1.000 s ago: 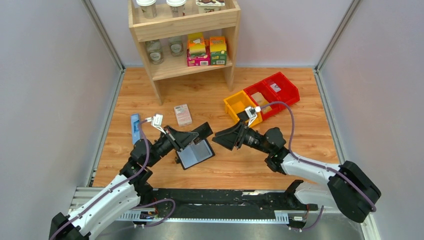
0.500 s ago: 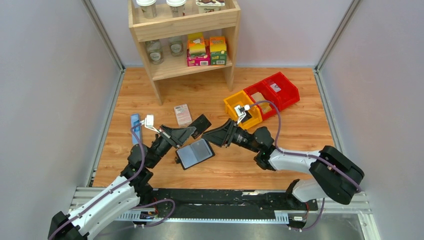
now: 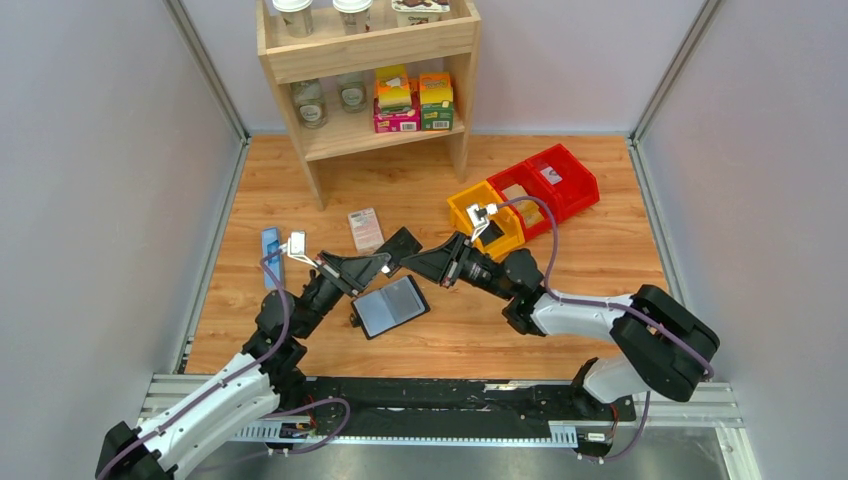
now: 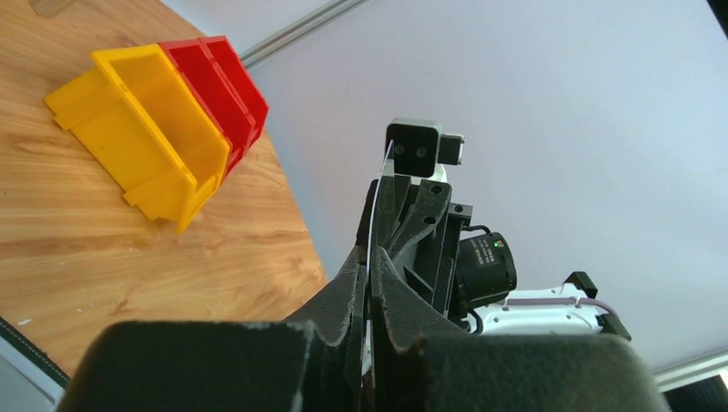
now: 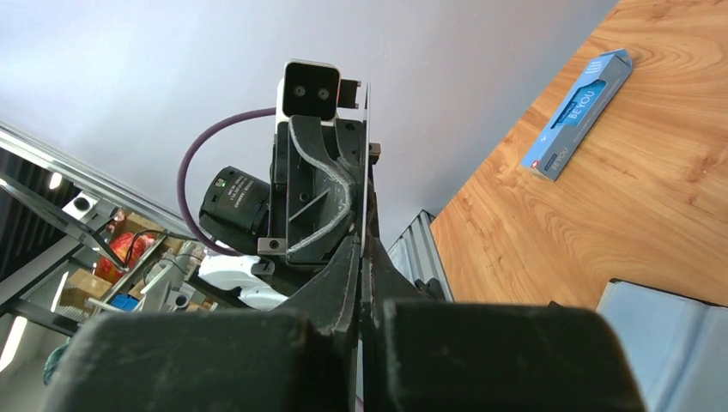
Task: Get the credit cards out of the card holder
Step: Place the credit card in the storage box.
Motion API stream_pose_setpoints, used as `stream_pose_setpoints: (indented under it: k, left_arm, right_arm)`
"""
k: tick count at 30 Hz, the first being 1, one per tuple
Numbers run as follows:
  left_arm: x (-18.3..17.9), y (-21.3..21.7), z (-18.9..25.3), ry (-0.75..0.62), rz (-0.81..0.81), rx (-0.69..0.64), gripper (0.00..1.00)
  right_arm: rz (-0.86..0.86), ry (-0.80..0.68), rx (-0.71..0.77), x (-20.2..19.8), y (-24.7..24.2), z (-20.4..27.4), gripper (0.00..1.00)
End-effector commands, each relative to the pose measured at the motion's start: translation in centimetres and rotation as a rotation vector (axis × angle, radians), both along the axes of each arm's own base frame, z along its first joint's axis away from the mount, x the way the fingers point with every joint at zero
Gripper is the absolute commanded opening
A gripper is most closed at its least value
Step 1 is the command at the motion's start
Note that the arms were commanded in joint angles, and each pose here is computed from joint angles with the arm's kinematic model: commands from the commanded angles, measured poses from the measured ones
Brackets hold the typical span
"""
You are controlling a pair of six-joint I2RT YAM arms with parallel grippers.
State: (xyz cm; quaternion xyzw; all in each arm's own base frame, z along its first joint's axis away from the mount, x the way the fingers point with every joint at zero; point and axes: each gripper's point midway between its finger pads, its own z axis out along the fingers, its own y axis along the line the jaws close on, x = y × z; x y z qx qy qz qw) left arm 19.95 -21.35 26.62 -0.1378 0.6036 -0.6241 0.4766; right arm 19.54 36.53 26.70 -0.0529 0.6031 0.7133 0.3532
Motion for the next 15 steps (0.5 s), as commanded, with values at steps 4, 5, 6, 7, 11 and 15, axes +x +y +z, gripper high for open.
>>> stream_pose_setpoints:
  k: [4,5,6,7,11,15]
  left_arm:
    - [0.2,1.3,-2.3,0.073,0.072,0.131,0.41]
    - [0.0,1.8,-2.2,0.068,0.087,0.148,0.51]
    - [0.1,2.3,-3.2,0.098,0.11,0.217,0.54]
    - [0.0,2.8,-3.2,0.1,0.127,0.237,0.61]
    - [-1.0,5.2,-6.2,0.204,0.179,0.422,0.68]
    - [-1.9,6.9,-6.9,0.236,0.197,0.551,0.7]
  right_arm:
    - [-0.084,-0.057,-0.039,2.0,-2.0,1.1,0.0]
    - [-0.108,-0.052,-0.068,2.7,-2.5,0.9,0.0]
    - [-0.128,-0.035,-0.114,3.5,-3.0,0.2,0.0]
    - [-0.137,-0.02,-0.165,4.2,-3.5,-0.5,0.0]
    - [-0.202,0.06,-0.366,7.8,-6.5,-2.9,0.0]
    - [-0.298,0.164,-0.487,11.2,-11.1,-5.2,0.0]
